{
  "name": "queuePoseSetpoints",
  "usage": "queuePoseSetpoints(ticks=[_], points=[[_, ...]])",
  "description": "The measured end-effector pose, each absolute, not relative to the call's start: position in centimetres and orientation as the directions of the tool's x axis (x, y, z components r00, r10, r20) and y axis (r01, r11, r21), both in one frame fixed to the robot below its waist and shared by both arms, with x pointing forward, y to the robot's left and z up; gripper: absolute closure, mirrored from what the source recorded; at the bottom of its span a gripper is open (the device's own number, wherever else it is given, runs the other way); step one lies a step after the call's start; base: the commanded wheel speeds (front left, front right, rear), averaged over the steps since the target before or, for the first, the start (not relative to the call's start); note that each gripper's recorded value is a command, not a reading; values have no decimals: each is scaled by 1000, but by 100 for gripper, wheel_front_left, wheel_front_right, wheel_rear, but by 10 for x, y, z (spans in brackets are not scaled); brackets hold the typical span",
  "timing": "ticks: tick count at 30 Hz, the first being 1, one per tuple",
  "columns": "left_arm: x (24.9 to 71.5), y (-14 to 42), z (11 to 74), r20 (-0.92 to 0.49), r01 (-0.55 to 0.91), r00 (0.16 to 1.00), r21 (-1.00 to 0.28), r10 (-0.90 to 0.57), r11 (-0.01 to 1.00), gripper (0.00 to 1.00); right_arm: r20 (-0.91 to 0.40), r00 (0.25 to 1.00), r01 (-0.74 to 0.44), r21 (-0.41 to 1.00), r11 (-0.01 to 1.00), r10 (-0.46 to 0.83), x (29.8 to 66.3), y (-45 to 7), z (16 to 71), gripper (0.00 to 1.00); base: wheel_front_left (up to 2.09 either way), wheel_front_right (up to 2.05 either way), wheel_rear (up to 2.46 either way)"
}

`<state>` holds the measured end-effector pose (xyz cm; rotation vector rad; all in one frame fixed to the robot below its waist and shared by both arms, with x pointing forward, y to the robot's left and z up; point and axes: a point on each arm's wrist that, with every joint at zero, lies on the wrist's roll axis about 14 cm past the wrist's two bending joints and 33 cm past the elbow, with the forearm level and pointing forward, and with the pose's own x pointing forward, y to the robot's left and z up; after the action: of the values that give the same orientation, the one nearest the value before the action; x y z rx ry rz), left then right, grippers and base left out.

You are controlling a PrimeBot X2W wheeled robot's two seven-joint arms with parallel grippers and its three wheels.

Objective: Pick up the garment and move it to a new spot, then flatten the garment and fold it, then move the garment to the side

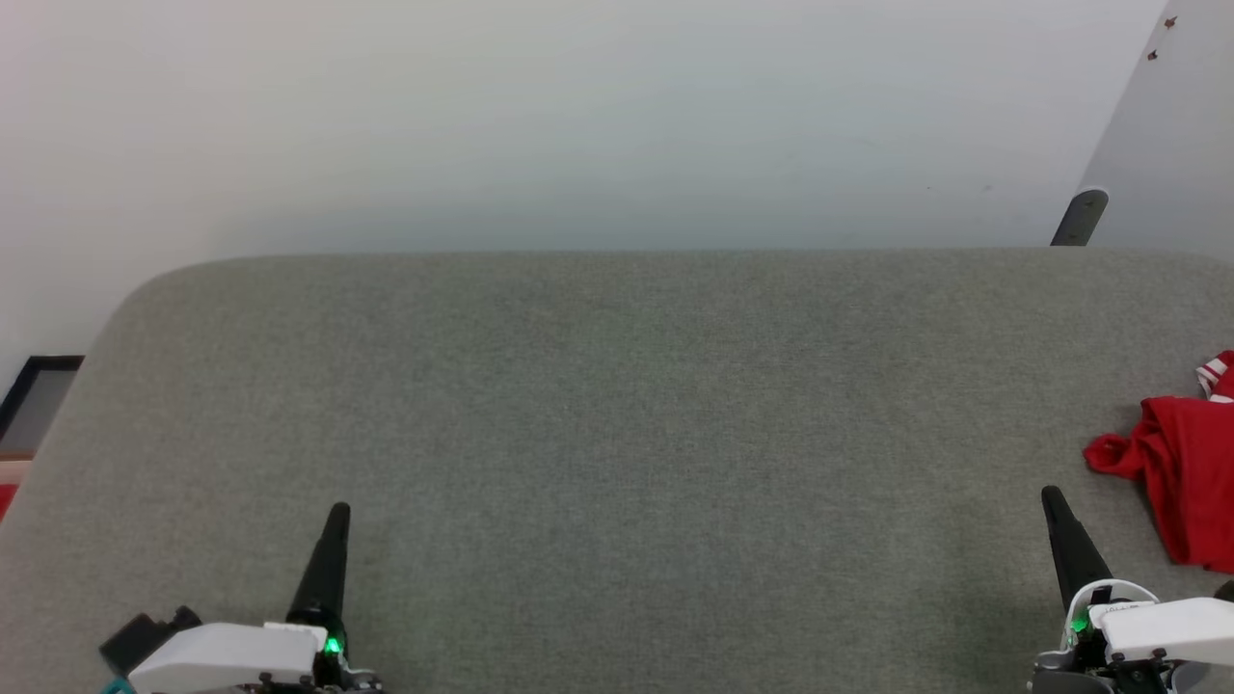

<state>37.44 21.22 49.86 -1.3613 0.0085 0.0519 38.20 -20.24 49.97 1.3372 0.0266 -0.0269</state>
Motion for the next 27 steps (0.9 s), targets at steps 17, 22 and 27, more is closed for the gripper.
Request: queuePoseSetpoints(ticks=[17, 22, 27], points=[[382, 205, 502, -24, -24, 1000, -996, 11, 85, 100, -22, 1000, 22, 995, 94, -1, 385, -201, 502, 100, 0, 0, 0], [385, 203, 503, -17, -17, 1000, -998, 6, 54, 100, -20, 1000, 20, 998, 60, 1, 386, -200, 502, 100, 0, 0, 0], [387, 201, 504, -13, -13, 1000, -1000, 2, 23, 100, -17, 1000, 17, 1000, 23, 0, 386, -200, 502, 100, 0, 0, 0]])
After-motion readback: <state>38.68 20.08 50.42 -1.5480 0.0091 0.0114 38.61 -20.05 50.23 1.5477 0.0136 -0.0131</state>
